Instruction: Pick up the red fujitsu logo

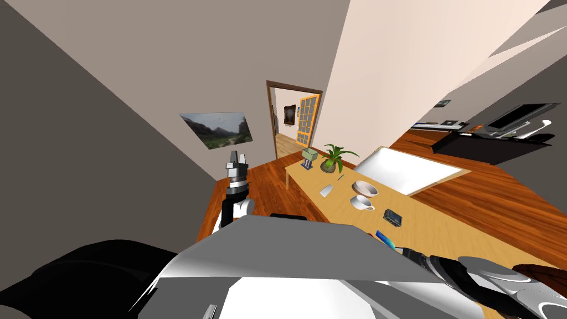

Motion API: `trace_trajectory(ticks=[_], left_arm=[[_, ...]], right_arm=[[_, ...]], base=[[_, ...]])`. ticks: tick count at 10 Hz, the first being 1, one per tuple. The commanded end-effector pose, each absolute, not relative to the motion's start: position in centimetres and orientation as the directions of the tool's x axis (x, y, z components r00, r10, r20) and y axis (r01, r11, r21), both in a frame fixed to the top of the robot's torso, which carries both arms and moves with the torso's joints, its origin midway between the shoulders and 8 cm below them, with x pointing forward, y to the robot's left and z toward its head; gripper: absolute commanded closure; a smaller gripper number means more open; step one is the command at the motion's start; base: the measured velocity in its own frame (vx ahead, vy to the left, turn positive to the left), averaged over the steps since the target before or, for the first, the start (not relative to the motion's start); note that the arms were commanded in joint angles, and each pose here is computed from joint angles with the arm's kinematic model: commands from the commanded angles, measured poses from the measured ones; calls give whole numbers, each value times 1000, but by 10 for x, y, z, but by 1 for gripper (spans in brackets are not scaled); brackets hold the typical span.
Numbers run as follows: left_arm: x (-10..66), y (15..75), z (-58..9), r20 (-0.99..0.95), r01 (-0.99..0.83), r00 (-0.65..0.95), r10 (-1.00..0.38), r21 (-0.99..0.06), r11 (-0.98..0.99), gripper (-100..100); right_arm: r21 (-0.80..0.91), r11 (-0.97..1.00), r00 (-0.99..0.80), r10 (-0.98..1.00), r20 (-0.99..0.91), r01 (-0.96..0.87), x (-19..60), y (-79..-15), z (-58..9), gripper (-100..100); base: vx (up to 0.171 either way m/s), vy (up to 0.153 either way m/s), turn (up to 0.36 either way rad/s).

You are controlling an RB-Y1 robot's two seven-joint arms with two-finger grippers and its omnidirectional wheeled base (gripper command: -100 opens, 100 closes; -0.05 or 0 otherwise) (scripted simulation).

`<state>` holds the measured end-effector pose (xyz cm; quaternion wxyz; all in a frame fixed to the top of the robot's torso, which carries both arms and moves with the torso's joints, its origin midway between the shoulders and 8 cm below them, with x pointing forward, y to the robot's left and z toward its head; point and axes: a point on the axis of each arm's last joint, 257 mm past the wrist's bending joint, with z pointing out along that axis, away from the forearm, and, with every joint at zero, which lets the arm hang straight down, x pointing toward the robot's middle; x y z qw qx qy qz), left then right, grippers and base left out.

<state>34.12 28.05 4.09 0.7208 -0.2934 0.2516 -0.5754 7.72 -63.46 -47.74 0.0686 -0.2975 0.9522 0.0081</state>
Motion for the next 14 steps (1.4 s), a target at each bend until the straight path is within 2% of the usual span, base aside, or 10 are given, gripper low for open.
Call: trace_trajectory(ticks=[1,4,8,9,13,14], left_arm=[[341,280,41,-25,682,211,-977,-712,166,0],[341,280,41,-25,682,211,-977,-712,165,0],[341,280,41,-25,682,211,-977,-712,166,0],[341,281,41,-25,682,211,-977,-713,166,0],[341,281,41,-25,682,211,-977,-713,166,0],[341,281,41,-25,682,211,-977,-713,166,0]], right_arm=[[-25,844,-835,-533,-137,-535,73,-634,-483,-100],[-25,883,-874,-467,-138,-468,63,-632,-493,-100],[-23,910,-900,-413,-138,-414,55,-630,-501,-100],[-24,912,-902,-409,-139,-410,55,-630,-501,100],[-11,911,-902,-409,-139,-411,53,-626,-502,100],[-13,912,-902,-409,-139,-411,53,-627,-502,0]], base=[[-61,-14,259],[-149,-33,318],[-102,-21,199],[-9,-2,-12],[-2,1,-2],[0,0,0]])
